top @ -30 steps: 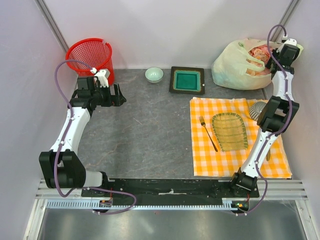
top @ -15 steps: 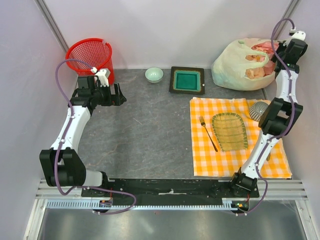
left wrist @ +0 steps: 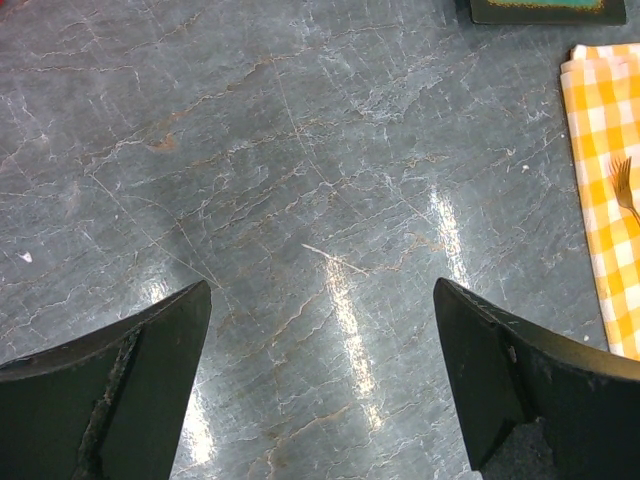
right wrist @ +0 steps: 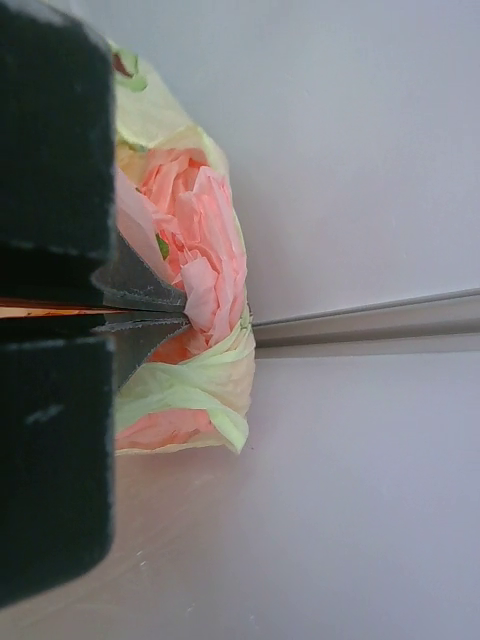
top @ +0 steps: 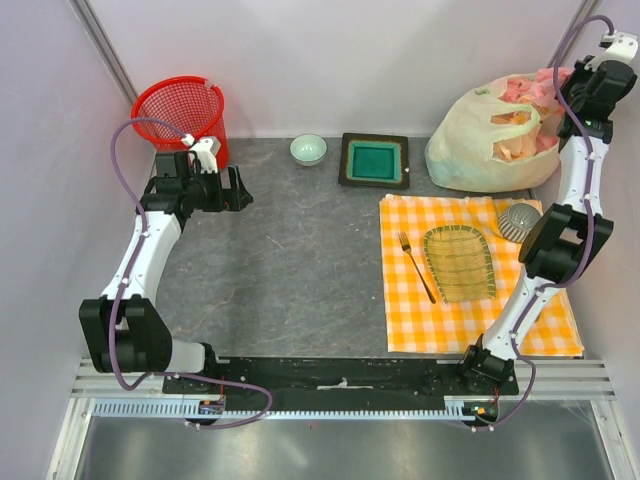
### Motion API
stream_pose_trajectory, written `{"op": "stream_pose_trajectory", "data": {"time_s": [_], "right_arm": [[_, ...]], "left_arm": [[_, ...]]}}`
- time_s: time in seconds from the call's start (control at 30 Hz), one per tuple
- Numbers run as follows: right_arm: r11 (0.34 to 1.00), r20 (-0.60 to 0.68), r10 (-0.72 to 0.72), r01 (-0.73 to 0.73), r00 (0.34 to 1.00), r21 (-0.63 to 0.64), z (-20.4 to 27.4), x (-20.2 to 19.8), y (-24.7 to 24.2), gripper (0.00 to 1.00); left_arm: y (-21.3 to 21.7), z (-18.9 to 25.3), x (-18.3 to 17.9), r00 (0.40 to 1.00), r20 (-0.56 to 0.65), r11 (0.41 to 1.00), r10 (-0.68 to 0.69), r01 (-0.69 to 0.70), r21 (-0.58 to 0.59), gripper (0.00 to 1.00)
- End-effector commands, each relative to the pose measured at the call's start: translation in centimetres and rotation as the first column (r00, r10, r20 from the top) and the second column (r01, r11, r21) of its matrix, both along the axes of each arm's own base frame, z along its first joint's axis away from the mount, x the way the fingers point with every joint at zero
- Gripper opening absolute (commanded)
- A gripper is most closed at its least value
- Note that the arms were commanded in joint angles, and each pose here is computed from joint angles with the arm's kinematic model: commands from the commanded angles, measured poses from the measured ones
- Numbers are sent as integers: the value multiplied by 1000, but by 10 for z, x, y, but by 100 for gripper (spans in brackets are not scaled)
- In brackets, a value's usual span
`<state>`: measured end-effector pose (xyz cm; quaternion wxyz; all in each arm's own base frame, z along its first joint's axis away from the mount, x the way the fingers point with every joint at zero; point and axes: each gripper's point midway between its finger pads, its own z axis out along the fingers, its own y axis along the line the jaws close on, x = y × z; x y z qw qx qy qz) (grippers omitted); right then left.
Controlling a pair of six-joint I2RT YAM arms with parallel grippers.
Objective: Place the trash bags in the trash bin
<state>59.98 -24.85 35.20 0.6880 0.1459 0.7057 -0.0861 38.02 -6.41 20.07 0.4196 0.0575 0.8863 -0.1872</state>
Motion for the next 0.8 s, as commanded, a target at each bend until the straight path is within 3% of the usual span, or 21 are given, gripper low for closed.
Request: {"op": "stream_pose_trajectory", "data": {"time_s": [0.0,0.27,0.47,0.63,0.7,0.73,0.77], "right_arm": [[998,187,54,-50,981,-29,78,-16,17,0],[979,212,144,-107,967,-176,94,-15,59,0],[911,145,176,-106,974,-399,92,-13,102,0],[791,-80,116,-140,990,-596,35,5,120,0],[827,-82,80,-112,993,-551,30,10,106,0],[895,-28,79,-84,996,-438,38,9,93,0],[914,27,113,-93,993,-394,72,8,93,0]], "left_arm": [[-8,19,9,998,54,999,-25,27,-29,99],[-9,19,8,998,59,999,-36,37,-30,99],[-6,18,10,998,65,1000,-27,28,-9,99],[-19,17,9,996,69,998,-65,65,6,99],[-21,16,10,995,72,997,-72,71,18,99],[-21,18,9,994,78,997,-75,74,23,99],[-22,19,10,993,83,997,-79,76,31,99]]}}
